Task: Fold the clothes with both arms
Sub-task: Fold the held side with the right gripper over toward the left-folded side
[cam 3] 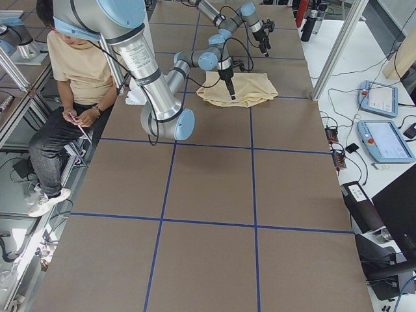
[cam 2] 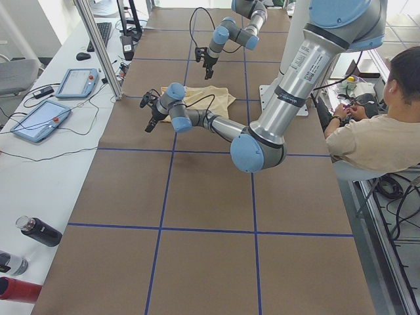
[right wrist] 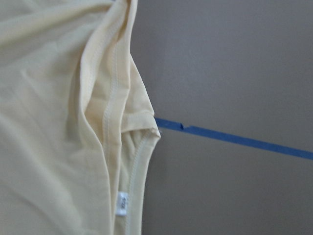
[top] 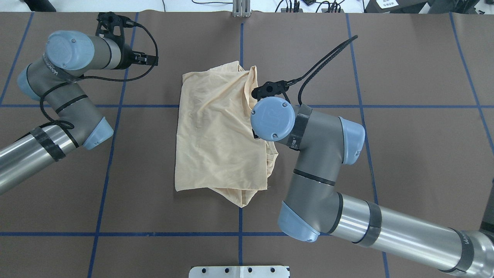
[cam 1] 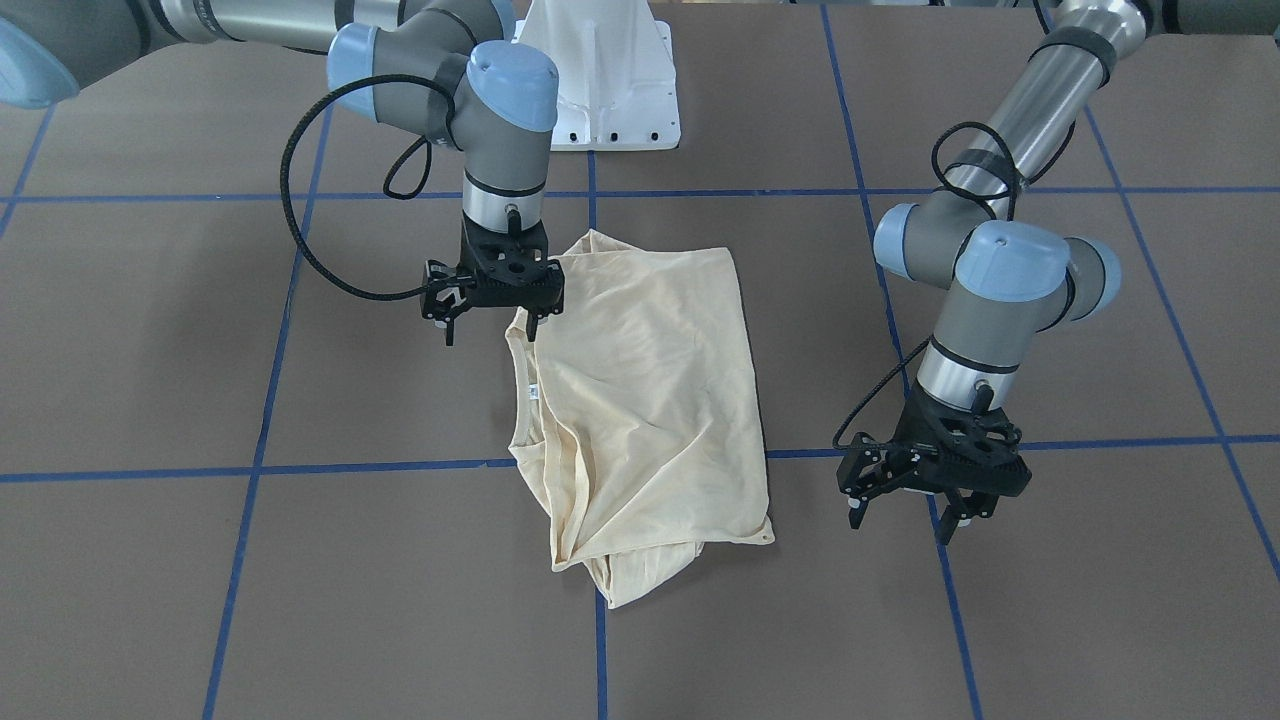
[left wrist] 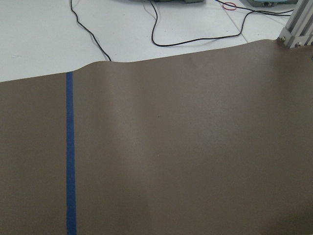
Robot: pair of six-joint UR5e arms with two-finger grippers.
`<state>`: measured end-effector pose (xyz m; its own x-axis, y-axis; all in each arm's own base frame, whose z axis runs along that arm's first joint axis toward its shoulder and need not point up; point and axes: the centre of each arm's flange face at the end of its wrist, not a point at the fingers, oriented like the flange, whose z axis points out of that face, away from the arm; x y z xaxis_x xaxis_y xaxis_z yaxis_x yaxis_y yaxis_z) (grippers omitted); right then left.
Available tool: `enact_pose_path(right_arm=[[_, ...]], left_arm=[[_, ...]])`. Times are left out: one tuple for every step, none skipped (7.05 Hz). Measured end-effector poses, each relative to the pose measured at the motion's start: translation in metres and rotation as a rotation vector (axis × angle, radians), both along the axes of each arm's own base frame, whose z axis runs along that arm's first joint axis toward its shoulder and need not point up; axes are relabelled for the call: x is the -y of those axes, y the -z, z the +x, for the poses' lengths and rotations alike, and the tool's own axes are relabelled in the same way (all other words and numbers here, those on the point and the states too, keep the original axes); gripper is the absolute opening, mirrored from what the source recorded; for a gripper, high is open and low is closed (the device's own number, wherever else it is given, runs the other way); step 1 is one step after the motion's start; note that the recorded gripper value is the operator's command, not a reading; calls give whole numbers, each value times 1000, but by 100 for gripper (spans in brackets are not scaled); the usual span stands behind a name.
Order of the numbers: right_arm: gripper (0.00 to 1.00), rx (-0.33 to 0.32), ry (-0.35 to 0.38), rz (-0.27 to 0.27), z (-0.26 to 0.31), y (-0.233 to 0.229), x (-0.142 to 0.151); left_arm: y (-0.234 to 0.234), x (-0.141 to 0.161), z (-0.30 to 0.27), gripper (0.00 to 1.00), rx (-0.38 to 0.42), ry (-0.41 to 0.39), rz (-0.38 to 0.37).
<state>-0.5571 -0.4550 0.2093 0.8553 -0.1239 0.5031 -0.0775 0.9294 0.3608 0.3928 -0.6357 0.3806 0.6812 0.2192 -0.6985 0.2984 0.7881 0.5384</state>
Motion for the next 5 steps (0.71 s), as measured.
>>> enact_pose_path(right_arm=[[94,31,-31,3,-21,3,30],[76,54,-52,4,-40,5,56],[56,79,-70,2,-53,7,73],[37,98,-84,-11,-61,6,80],[29,106,-86,-23,-65,4,82]], left_arm=[[-1,0,0,100,1,0,-1],[-1,0,1,100,1,-1,-2],[-2,0,1,100,2,-1,-3],[-2,-1,2,100,3,-2,-4],[-2,-1,2,100,3,-3,-3]])
